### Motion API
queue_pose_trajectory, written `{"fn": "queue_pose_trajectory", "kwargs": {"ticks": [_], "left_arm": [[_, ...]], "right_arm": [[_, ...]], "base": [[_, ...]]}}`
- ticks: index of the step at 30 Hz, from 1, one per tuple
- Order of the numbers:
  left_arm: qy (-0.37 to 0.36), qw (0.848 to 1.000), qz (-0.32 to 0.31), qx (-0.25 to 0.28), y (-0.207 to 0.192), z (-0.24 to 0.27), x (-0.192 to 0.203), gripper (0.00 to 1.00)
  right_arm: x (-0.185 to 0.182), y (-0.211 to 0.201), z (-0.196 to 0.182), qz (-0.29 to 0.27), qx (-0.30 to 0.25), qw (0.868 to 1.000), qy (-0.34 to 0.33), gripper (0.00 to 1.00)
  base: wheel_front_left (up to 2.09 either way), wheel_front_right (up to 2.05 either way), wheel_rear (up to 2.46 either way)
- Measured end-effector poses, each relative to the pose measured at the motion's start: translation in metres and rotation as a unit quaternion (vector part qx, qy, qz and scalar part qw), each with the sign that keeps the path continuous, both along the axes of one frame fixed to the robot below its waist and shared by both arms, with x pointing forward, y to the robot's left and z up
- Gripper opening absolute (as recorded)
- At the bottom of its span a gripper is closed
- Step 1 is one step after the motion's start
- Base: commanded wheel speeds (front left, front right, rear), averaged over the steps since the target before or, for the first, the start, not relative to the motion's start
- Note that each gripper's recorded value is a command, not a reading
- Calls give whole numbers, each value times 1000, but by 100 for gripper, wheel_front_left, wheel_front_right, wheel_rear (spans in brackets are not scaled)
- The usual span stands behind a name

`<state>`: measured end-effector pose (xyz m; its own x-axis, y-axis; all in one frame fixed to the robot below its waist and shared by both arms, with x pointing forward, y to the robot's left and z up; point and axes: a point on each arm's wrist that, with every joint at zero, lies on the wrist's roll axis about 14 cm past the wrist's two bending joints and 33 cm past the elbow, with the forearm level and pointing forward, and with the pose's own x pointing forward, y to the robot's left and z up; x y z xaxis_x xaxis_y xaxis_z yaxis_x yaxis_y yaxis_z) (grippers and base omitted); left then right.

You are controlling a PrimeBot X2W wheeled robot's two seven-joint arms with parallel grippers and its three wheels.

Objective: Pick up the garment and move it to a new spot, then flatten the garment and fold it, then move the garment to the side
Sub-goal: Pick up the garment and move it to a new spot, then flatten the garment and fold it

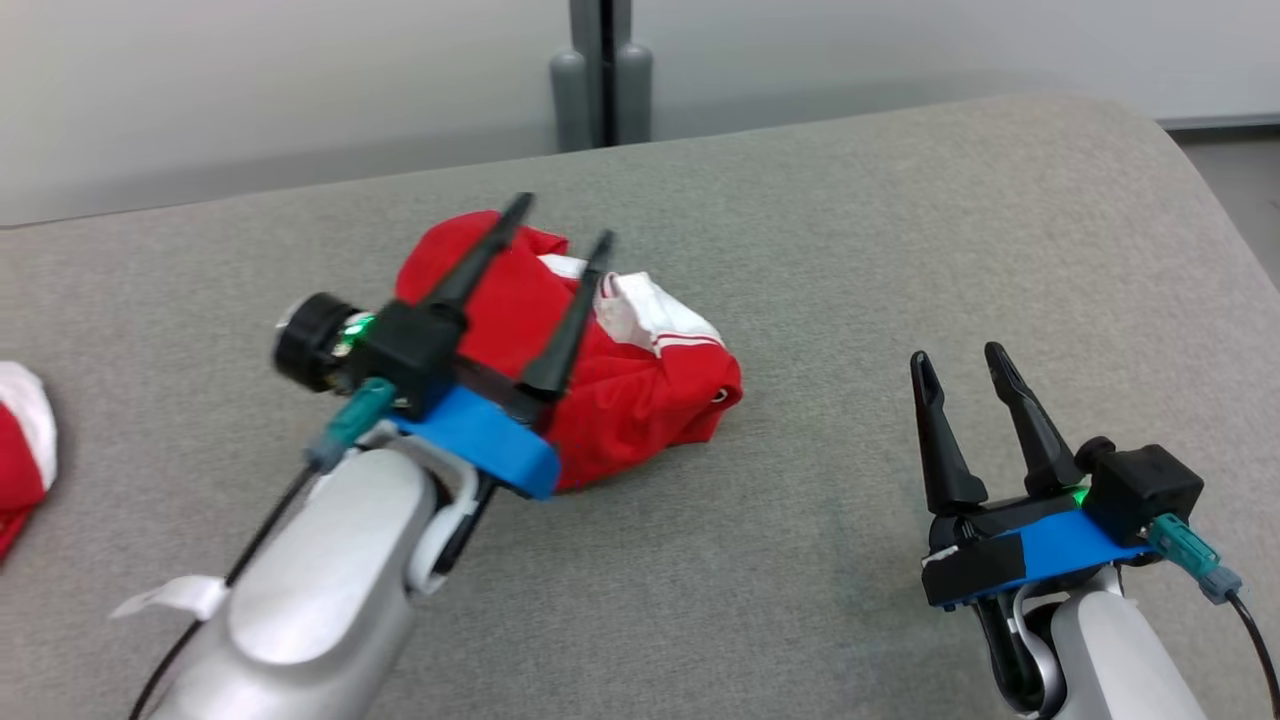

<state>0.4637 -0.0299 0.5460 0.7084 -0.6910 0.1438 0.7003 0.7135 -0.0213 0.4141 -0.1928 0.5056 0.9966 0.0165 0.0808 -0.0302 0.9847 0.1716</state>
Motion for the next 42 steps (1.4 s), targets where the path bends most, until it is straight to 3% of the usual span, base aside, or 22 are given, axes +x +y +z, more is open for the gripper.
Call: {"fn": "queue_pose_trajectory", "kwargs": {"ticks": [7,13,19,30,42], "left_arm": [[-15,990,139,-6,91,9,9,100],[-10,968,250,-1,170,2,-5,100],[-11,946,324,-10,221,2,-31,100],[32,927,374,-19,244,-30,-79,100],[43,921,386,-4,247,-43,-98,100]], "right_arm": [[7,13,3,18,1,1000,-4,100],[11,24,7,32,-2,999,-10,100],[11,33,9,44,-6,999,-12,100],[4,44,12,58,-11,998,-15,100],[-5,46,10,63,-19,998,-11,100]], "base": [[0,0,0],[0,0,0],[0,0,0],[0,0,0],[0,0,0]]}}
